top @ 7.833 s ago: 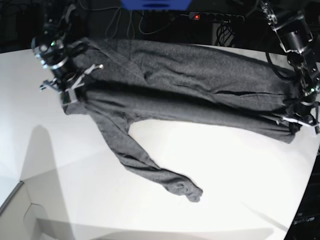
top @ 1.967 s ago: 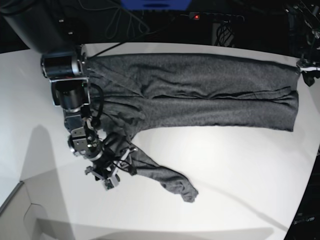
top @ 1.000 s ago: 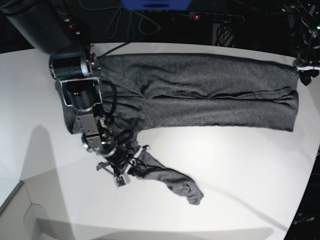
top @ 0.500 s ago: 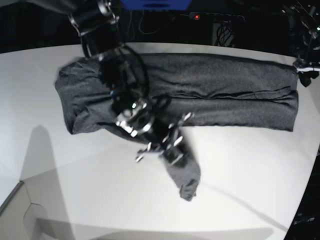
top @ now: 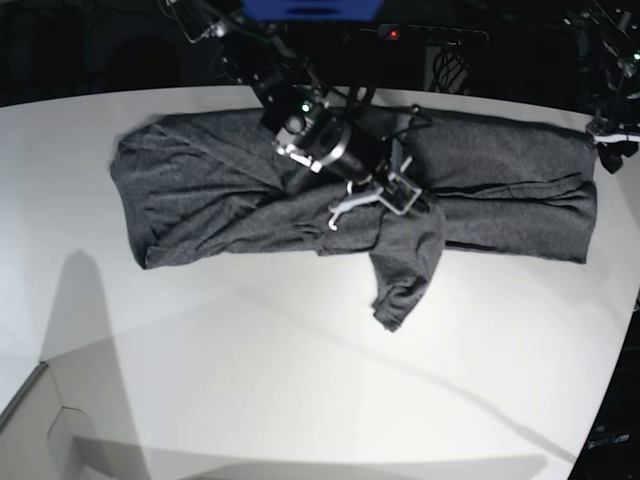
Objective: Layout the t-shirt on the table in an organized manner, then fold the t-shirt properly
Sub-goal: 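Lift the sleeve with the right gripper and lay it across the strip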
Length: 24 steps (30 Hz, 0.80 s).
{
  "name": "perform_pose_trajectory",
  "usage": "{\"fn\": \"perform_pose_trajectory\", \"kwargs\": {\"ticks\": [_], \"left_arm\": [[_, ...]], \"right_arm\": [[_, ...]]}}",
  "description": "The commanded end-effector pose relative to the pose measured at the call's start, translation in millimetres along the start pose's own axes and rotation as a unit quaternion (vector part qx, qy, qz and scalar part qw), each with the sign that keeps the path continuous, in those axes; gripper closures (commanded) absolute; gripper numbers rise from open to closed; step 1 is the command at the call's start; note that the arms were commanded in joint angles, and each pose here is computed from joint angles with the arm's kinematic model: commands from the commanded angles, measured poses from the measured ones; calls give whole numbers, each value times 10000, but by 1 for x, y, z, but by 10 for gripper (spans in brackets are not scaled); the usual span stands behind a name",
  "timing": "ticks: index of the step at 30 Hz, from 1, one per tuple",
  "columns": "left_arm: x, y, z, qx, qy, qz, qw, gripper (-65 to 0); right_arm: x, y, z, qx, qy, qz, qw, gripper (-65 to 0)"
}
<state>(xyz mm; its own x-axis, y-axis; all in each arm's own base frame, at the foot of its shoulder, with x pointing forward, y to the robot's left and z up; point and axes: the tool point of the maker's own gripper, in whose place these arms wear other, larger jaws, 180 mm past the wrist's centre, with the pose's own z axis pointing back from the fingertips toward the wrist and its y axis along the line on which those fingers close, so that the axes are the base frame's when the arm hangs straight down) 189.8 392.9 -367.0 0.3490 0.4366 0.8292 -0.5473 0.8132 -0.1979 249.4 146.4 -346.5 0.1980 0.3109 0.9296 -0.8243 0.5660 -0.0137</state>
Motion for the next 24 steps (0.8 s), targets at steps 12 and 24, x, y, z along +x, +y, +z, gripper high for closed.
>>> {"fn": "perform_pose_trajectory", "kwargs": {"ticks": [12, 24], "left_arm": [[60, -22, 11, -213, -822, -318, 9959, -276], [61, -39, 7, -565, -659, 30, 9962, -277]], "right_arm": [[27, 19, 8, 136, -464, -54, 9988, 0], [14, 19, 17, 128, -166, 17, 9998, -260]]}}
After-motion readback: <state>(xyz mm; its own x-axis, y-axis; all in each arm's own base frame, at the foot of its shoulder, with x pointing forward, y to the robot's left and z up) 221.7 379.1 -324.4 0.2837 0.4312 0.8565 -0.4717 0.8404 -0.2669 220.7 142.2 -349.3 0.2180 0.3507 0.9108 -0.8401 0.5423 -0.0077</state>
